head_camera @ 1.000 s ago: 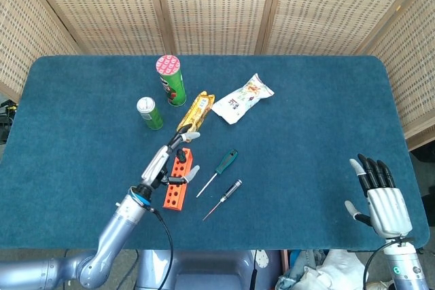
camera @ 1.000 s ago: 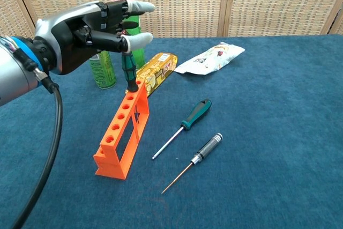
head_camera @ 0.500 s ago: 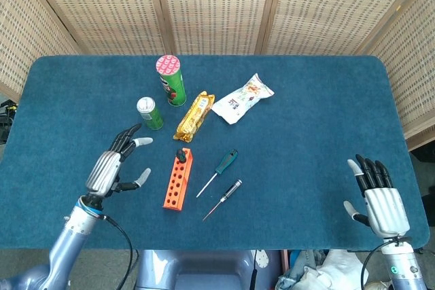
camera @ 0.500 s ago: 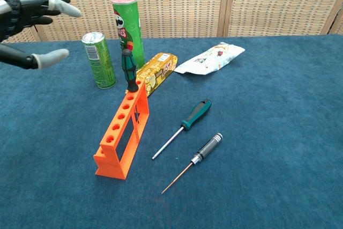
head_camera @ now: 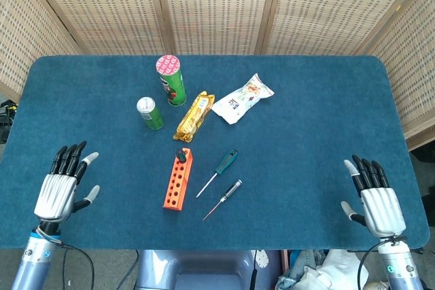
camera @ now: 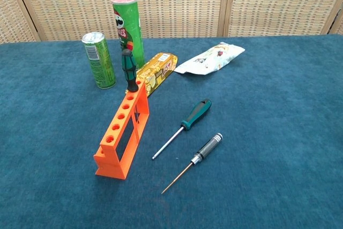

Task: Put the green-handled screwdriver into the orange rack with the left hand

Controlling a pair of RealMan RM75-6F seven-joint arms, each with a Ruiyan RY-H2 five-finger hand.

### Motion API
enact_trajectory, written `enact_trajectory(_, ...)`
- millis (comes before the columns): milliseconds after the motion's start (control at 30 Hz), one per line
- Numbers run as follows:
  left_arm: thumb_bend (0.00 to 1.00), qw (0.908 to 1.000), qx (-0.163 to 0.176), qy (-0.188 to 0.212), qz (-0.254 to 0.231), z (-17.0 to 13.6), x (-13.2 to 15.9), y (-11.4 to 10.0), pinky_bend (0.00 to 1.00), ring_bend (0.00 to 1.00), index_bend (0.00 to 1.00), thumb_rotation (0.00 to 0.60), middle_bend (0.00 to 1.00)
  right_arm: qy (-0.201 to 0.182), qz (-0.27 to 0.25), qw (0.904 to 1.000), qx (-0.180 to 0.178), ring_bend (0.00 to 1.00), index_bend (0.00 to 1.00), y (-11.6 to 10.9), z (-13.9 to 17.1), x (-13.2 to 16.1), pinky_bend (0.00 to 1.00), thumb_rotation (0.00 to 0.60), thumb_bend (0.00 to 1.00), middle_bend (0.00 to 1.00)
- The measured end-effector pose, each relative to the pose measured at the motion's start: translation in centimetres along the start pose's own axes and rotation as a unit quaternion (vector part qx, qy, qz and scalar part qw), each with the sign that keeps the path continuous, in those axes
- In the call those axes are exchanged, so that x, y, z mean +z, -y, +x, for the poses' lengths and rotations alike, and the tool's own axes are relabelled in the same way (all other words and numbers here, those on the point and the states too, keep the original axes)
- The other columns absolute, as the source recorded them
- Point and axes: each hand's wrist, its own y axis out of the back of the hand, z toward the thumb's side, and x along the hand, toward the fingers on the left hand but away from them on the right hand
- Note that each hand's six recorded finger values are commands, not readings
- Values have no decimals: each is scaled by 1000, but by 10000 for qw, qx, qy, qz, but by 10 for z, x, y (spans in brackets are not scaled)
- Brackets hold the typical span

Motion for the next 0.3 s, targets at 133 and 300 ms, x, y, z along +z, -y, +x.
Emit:
enact_trajectory(133,281,9997,58,-210,140,-10,-12,3,0,0,159,600,0,-32,9,10000,52,0,0,3,-1,2,0,600,240,0)
enact_trajectory(300,280,9992,176,-362,87,-17,-19,-3,0,0,154,600,0,-66,20,10000,65,0,0,5,-1,4,0,600,241,0)
